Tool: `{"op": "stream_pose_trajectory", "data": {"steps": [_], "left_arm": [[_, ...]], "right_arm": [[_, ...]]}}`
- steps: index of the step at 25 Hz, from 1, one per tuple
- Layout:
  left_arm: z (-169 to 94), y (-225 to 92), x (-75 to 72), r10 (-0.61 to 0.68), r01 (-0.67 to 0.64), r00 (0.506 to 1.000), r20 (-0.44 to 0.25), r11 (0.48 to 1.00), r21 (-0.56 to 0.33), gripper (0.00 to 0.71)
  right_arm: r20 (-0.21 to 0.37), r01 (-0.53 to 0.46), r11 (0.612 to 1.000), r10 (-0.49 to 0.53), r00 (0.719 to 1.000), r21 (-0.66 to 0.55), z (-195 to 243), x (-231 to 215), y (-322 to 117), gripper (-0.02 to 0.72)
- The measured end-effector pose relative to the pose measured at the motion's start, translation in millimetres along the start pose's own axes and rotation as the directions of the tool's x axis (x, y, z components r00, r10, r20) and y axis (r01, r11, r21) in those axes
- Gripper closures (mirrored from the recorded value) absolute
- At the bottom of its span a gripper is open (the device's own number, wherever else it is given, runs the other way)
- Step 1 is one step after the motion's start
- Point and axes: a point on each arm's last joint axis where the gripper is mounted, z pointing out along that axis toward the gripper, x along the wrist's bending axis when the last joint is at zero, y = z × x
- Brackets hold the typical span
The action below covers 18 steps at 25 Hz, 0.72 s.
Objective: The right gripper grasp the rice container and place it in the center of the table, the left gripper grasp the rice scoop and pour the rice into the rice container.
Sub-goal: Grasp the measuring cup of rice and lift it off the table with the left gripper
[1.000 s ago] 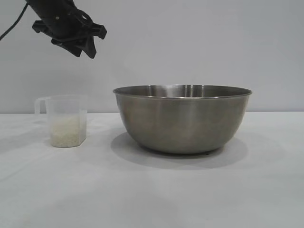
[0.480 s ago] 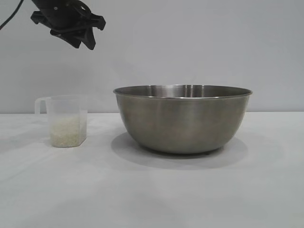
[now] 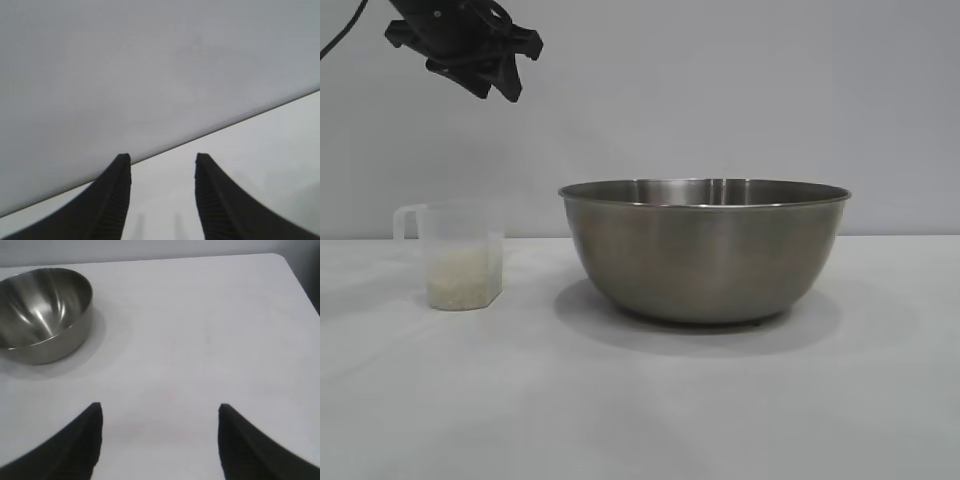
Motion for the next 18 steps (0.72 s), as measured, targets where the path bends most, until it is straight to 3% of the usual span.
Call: {"op": "stream_pose_trajectory", "data": {"steps": [5, 13, 15, 18], "left_arm": [[-2, 2, 0.3, 0.003, -0.003, 1.0, -0.001, 1.0, 0.0, 0.438], [-9, -19, -1.9, -0.074, 0.073, 0.997, 0.001, 0.992, 0.107, 0.438], [-20, -27, -3.4, -0.076, 0.076, 0.997, 0.005, 0.993, 0.087, 0.438], [-48, -35, -3.3, -0.08, 0.081, 0.997, 0.012, 0.996, -0.036, 0.438]], "right_arm": [[-0.018, 0.026, 1.0, -0.026, 1.0, 0.002, 0, 2, 0, 0.244], [-0.018, 0.029, 1.0, -0.029, 0.999, 0.006, 2, 2, -1, 0.244], [-0.018, 0.03, 1.0, -0.03, 0.999, 0.006, 2, 2, -1, 0.244], [-0.018, 0.03, 1.0, -0.03, 0.999, 0.006, 2, 2, -1, 0.244]]}}
